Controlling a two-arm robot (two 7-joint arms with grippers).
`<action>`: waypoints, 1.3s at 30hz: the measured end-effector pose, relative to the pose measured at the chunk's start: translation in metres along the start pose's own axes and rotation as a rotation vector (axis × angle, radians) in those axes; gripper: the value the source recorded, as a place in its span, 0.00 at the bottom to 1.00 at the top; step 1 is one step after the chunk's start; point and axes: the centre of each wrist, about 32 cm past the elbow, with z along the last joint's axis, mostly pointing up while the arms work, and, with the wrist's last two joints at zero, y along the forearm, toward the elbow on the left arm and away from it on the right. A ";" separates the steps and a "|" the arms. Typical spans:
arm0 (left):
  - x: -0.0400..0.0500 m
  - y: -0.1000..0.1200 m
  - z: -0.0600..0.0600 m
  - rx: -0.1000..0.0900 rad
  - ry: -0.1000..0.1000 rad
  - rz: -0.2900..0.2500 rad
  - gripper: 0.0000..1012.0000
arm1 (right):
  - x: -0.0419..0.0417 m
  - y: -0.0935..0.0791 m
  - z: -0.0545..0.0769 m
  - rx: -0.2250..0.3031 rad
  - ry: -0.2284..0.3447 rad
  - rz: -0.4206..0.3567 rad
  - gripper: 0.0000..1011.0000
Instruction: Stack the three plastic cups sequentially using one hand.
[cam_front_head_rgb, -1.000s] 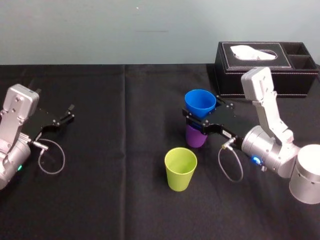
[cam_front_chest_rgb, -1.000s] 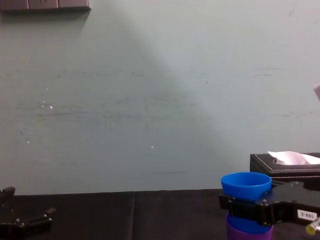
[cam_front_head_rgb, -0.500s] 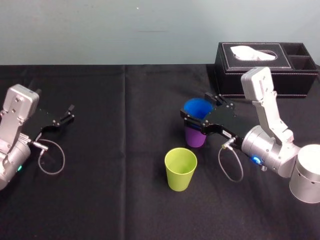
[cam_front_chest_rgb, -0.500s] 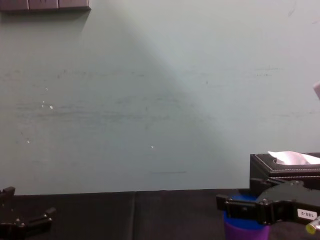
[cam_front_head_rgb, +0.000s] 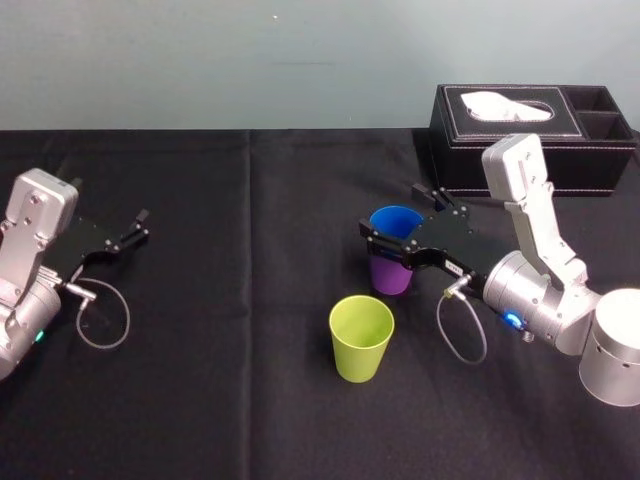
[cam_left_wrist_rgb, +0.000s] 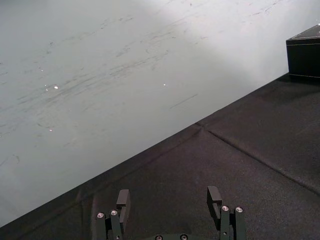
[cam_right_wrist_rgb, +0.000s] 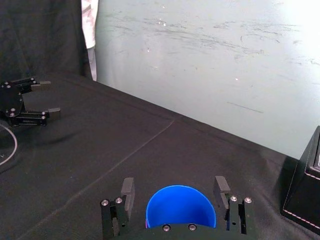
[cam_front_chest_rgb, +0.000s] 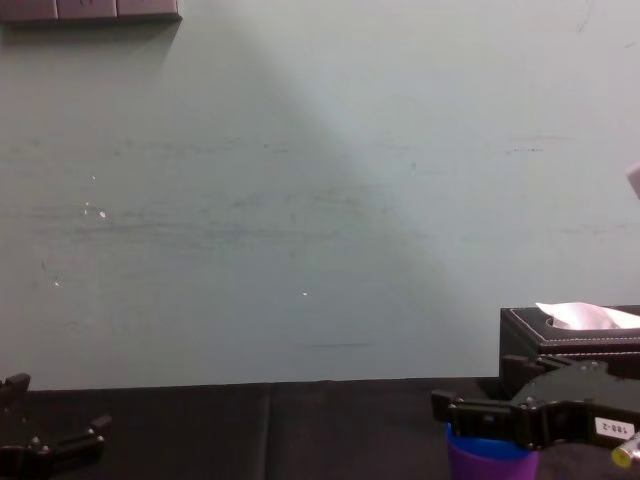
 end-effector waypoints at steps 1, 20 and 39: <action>0.0000 0.000 0.000 0.000 0.000 0.000 1.00 | 0.0000 0.000 0.000 0.000 0.000 0.000 0.99; 0.0000 0.000 0.000 0.000 0.000 0.000 1.00 | 0.0214 -0.068 -0.017 0.082 0.014 0.219 0.99; 0.0000 0.000 0.000 0.000 0.000 0.000 1.00 | 0.0109 -0.087 -0.051 0.009 0.002 0.373 0.99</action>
